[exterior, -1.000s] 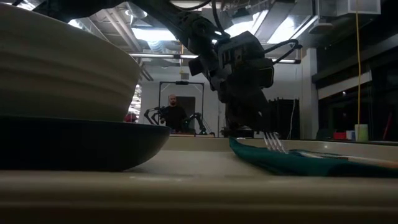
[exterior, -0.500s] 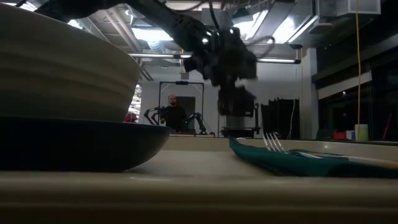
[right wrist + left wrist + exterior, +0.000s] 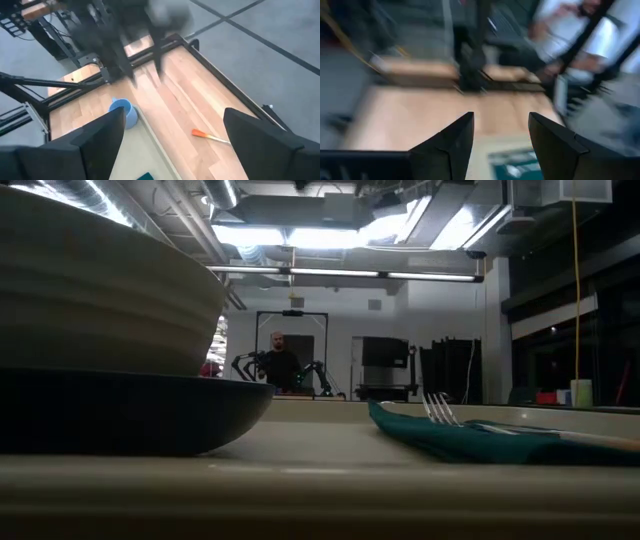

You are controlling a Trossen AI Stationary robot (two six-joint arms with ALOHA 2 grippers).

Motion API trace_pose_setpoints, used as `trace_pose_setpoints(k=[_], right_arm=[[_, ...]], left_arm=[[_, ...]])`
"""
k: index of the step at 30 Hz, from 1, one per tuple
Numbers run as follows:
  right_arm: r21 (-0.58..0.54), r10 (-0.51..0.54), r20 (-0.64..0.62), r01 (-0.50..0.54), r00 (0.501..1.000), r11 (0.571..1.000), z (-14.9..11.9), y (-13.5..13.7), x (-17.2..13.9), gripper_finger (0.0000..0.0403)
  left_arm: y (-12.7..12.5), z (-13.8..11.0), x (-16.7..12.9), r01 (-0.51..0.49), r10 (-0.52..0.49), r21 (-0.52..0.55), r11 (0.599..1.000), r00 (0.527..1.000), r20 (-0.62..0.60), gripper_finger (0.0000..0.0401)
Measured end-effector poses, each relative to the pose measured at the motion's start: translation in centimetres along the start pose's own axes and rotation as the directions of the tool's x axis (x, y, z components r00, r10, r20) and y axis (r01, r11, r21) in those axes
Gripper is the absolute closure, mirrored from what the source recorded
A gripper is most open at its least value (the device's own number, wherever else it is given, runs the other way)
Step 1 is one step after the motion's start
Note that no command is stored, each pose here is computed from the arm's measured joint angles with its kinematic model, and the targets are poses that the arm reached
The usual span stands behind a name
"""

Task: Set up tray
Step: Put the orange spoon on top of the green napkin to the left of the orange fork

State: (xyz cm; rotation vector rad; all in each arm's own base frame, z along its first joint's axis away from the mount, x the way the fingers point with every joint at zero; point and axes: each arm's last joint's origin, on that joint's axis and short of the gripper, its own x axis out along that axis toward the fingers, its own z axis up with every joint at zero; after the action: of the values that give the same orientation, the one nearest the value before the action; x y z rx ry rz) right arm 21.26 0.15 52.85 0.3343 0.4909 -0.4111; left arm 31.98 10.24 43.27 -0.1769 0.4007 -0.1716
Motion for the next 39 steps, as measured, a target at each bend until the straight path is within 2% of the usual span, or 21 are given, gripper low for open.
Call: trace_pose_setpoints(k=[4,7,12,17,22,24,26,29,31,39], right_arm=[[-0.003,-0.026,-0.018,0.026,0.999,1.0,0.1,-0.1,0.9,0.0062],[-0.049,-0.005,-0.055,0.003,0.998,0.999,0.1,0.2,2.2,0.0062],[-0.094,0.039,-0.148,-0.053,0.988,0.994,0.0,1.3,5.7,0.0062],[-0.057,-0.031,-0.226,0.018,0.974,0.998,-0.3,1.1,8.7,0.0062],[-0.082,-0.134,-0.29,0.114,0.948,0.99,-0.7,0.2,10.5,0.0062],[-0.099,-0.188,-0.317,0.164,0.929,0.981,-0.9,-0.5,10.9,0.0062],[-0.116,-0.239,-0.345,0.211,0.908,0.971,-1.1,-1.2,11.0,0.0062],[-0.121,-0.282,-0.37,0.255,0.885,0.959,-1.1,-2.1,11.0,0.0062],[-0.104,-0.289,-0.366,0.27,0.885,0.957,-0.9,-2.5,11.0,0.0062],[-0.107,-0.313,-0.356,0.294,0.88,0.95,-0.4,-4.0,10.7,0.0062]], left_arm=[[-4.1,2.1,-6.8,-0.187,0.163,0.134,0.973,0.971,0.176,0.0219],[-6.4,2.4,-10.5,-0.263,0.218,0.153,0.953,0.941,0.259,0.0219],[-8.0,1.1,-13.6,-0.338,0.286,0.131,0.932,0.908,0.306,0.0219],[-6.9,-2.4,-12.1,-0.398,0.364,0.09,0.913,0.894,0.259,0.0219],[-5.6,-5.5,-9.5,-0.382,0.337,0.045,0.923,0.858,0.387,0.0219],[-5.0,-6.7,-8.6,-0.407,0.355,0.04,0.913,0.836,0.418,0.0219],[-4.4,-7.7,-7.8,-0.446,0.398,0.03,0.894,0.824,0.403,0.0219],[-3.8,-9.0,-6.6,-0.457,0.42,0.024,0.889,0.837,0.35,0.0219],[-3.5,-9.6,-5.9,-0.439,0.41,0.025,0.898,0.855,0.317,0.0219],[-3.1,-9.6,-5.2,-0.459,0.415,0.086,0.884,0.857,0.304,0.0219]])
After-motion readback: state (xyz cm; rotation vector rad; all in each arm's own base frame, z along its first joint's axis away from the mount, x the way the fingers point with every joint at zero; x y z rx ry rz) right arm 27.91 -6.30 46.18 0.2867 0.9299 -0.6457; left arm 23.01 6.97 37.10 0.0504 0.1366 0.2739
